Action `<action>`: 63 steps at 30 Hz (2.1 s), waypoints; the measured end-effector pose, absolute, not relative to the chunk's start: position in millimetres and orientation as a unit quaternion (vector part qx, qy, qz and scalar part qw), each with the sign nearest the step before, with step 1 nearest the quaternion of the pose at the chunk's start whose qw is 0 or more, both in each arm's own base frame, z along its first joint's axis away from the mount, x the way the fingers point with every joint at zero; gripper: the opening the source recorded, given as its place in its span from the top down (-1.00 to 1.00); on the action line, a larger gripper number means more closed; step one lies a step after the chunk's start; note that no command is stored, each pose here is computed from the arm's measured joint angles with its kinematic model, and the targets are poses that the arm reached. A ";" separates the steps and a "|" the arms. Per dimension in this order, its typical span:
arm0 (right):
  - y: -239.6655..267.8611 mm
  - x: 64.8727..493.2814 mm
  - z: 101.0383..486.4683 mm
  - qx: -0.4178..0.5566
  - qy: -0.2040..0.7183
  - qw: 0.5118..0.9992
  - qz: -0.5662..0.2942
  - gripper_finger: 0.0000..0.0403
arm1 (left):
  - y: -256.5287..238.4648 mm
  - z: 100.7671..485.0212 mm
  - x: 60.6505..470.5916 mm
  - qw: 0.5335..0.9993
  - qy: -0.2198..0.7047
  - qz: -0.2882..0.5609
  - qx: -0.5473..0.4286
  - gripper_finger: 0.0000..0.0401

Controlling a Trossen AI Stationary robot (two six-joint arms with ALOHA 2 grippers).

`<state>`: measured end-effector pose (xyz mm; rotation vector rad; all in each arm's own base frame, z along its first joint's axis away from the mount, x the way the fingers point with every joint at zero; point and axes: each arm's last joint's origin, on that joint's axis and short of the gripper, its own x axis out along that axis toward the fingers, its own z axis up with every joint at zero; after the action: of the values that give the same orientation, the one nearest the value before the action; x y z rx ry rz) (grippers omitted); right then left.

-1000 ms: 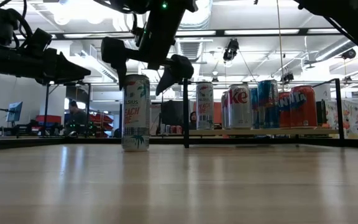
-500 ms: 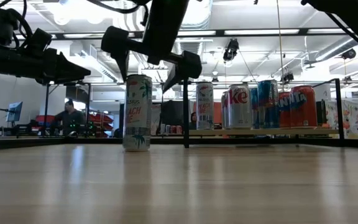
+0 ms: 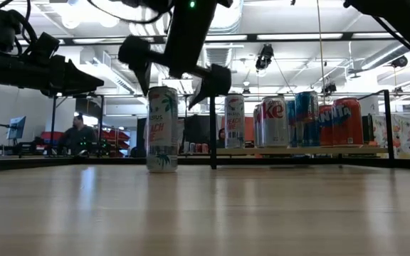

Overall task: Place canned beverage on shelf
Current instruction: Put the white pink soda can on the shelf aligned with the other white pink soda can

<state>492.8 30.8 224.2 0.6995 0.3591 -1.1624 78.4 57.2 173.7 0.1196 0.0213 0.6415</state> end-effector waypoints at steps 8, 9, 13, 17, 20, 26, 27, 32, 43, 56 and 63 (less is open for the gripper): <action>30.4 498.9 197.1 0.306 0.185 0.759 -0.545 -0.99 | 57.2 173.7 78.4 0.947 0.011 0.315 0.058 -0.99; 30.4 499.2 194.9 0.304 0.187 0.758 -0.545 -0.99 | 57.2 173.7 78.4 0.947 0.011 0.315 0.059 -0.99; 30.4 499.4 194.6 0.304 0.187 0.758 -0.545 -0.99 | 57.2 173.8 78.4 0.947 0.010 0.315 0.059 -0.99; 30.5 499.9 197.0 0.310 0.182 0.758 -0.545 -0.99 | 57.2 173.6 78.4 0.947 0.011 0.315 0.059 -0.99; 29.2 500.1 197.6 0.316 0.176 0.755 -0.547 -0.99 | 57.2 173.7 78.4 0.947 0.011 0.315 0.059 -0.99; 25.1 500.3 197.6 0.308 0.182 0.756 -0.548 -0.92 | 57.2 173.7 78.4 0.947 0.011 0.315 0.059 -0.99; 24.6 500.4 197.6 0.308 0.181 0.756 -0.549 -0.88 | 57.2 173.7 78.4 0.947 0.011 0.315 0.059 -0.99; 21.4 500.5 197.6 0.308 0.180 0.754 -0.551 -0.59 | 57.2 173.7 78.4 0.947 0.011 0.315 0.059 -0.99; 21.7 501.2 198.3 0.297 0.187 0.761 -0.546 -0.27 | 57.2 173.7 78.4 0.947 0.011 0.315 0.059 -0.99; 36.3 505.7 201.8 0.243 0.255 0.805 -0.478 -0.28 | 57.2 173.7 78.4 0.947 0.011 0.315 0.059 -0.99; 48.9 509.2 206.2 0.225 0.264 0.829 -0.438 -0.30 | 57.2 173.8 78.4 0.947 0.010 0.315 0.059 -0.99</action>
<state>509.2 48.9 206.2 0.4784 0.5605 -0.9301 78.4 57.2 173.8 0.1196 0.0212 0.6415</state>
